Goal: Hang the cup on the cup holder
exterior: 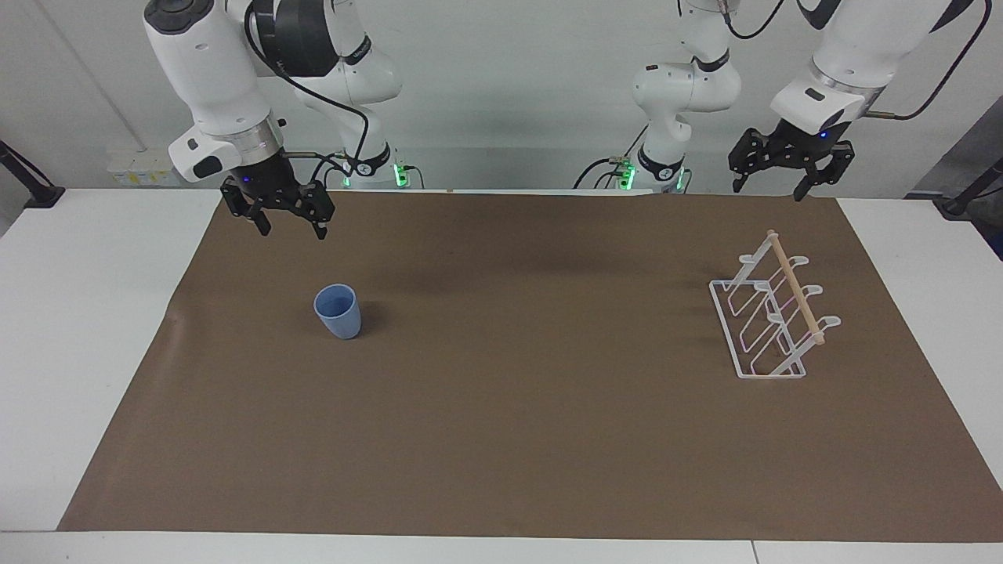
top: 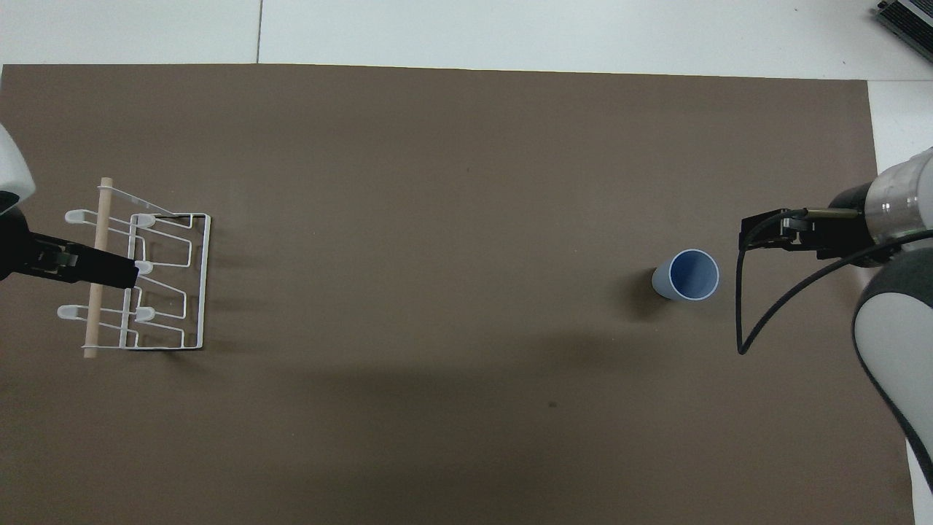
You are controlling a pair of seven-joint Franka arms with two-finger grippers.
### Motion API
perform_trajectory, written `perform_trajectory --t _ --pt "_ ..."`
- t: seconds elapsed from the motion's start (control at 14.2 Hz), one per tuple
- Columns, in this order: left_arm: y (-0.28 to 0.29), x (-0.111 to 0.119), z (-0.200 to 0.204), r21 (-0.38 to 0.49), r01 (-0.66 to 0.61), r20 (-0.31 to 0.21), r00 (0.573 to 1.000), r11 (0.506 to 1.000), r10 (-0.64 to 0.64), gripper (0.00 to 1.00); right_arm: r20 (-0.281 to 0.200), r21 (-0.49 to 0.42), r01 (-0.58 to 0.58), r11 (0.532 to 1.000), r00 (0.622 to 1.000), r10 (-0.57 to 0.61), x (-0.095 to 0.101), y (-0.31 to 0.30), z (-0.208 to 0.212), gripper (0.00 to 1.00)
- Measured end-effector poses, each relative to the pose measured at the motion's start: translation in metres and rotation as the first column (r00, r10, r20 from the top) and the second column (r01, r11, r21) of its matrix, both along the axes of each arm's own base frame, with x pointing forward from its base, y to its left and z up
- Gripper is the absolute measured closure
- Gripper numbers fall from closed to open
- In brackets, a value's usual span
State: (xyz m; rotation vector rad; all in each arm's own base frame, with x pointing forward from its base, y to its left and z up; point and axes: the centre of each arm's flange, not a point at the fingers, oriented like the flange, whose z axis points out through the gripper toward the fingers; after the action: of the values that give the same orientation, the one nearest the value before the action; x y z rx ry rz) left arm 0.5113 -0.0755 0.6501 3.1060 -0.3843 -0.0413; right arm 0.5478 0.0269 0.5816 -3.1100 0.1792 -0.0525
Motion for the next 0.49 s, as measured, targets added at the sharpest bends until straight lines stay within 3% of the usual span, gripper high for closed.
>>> perform_trajectory --t 0.49 --pt "0.0 0.0 0.0 0.0 0.0 0.0 1.0 1.0 0.0 0.0 -0.009 0.0 0.001 1.0 1.0 -0.001 -0.0007 -0.0009 -0.0045 0.0"
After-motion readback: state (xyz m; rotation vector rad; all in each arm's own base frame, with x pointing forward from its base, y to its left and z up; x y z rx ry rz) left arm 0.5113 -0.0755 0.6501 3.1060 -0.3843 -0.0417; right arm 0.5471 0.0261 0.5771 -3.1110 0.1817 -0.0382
